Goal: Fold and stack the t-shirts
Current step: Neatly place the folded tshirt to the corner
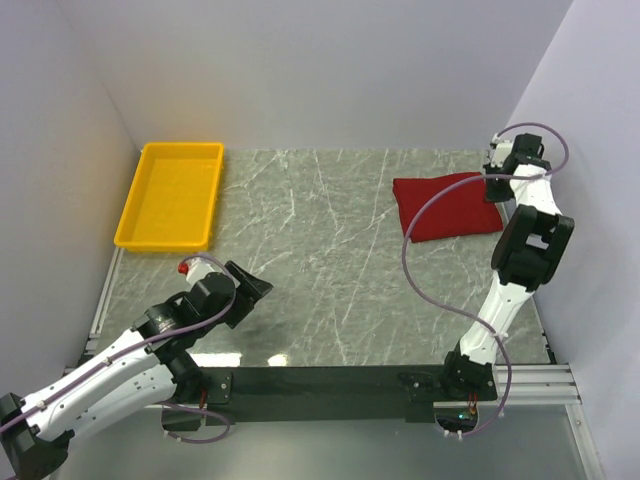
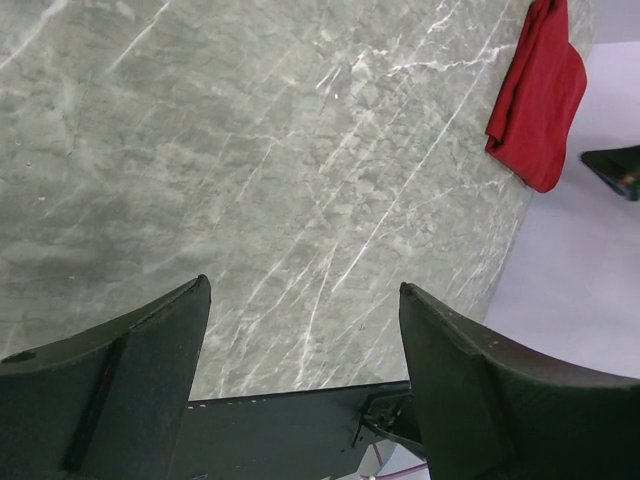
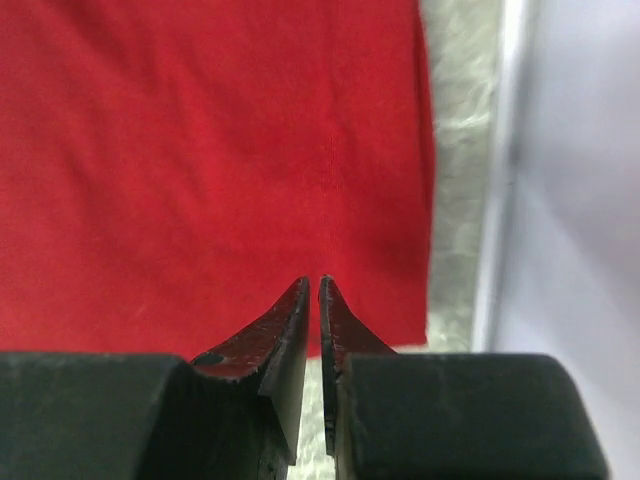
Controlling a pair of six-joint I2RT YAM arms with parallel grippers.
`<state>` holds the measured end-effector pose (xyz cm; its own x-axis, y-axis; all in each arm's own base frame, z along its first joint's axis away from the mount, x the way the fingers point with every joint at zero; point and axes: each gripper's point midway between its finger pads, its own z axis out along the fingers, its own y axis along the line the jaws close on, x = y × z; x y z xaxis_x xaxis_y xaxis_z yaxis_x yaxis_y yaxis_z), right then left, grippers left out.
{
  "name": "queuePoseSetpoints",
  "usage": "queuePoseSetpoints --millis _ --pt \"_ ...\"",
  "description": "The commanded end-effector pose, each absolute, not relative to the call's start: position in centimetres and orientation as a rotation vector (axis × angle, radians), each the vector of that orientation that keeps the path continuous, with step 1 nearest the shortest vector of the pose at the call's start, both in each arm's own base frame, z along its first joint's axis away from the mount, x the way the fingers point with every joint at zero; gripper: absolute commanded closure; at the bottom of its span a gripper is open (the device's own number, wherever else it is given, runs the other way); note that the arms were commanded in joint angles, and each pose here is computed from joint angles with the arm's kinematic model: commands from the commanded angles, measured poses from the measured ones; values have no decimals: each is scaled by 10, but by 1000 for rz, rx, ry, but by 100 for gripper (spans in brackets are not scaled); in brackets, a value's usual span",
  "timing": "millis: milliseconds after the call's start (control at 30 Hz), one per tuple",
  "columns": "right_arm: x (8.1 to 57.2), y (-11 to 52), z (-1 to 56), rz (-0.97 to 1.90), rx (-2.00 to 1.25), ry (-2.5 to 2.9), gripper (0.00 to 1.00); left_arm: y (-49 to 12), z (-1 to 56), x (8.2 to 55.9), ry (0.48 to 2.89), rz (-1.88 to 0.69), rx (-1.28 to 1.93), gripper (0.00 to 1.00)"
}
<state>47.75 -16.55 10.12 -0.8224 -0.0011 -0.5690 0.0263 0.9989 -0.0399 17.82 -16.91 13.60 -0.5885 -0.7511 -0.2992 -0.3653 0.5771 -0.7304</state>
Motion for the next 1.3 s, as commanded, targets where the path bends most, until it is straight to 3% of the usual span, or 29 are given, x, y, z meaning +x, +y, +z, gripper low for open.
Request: queuePoseSetpoints --millis 0,333,567,633,833,967,1067,1133,1267 --pt "485 -172 84 -95 42 2576 84 -173 160 185 2159 -861 -852 18" --pt "466 -173 43 -130 -46 2699 86 -183 159 190 2171 -880 -826 19" --pt "454 -159 132 -152 -151 2508 79 -191 169 196 2157 -891 -744 18" --pt "440 -143 142 -82 -191 2504 73 -190 180 201 2137 -869 -698 17" --pt "374 -88 171 104 -343 2428 56 -178 210 218 2071 -728 -572 1" --pt "333 -59 199 122 -440 2300 43 -169 224 225 2061 -622 -503 1" --pt "313 -50 212 70 -445 2204 30 -161 234 227 2060 -543 -471 1" --pt "308 -53 213 11 -417 2150 11 -157 241 227 2052 -526 -459 1" --pt "296 -55 237 -52 -222 2035 9 -153 245 224 2039 -529 -449 1"
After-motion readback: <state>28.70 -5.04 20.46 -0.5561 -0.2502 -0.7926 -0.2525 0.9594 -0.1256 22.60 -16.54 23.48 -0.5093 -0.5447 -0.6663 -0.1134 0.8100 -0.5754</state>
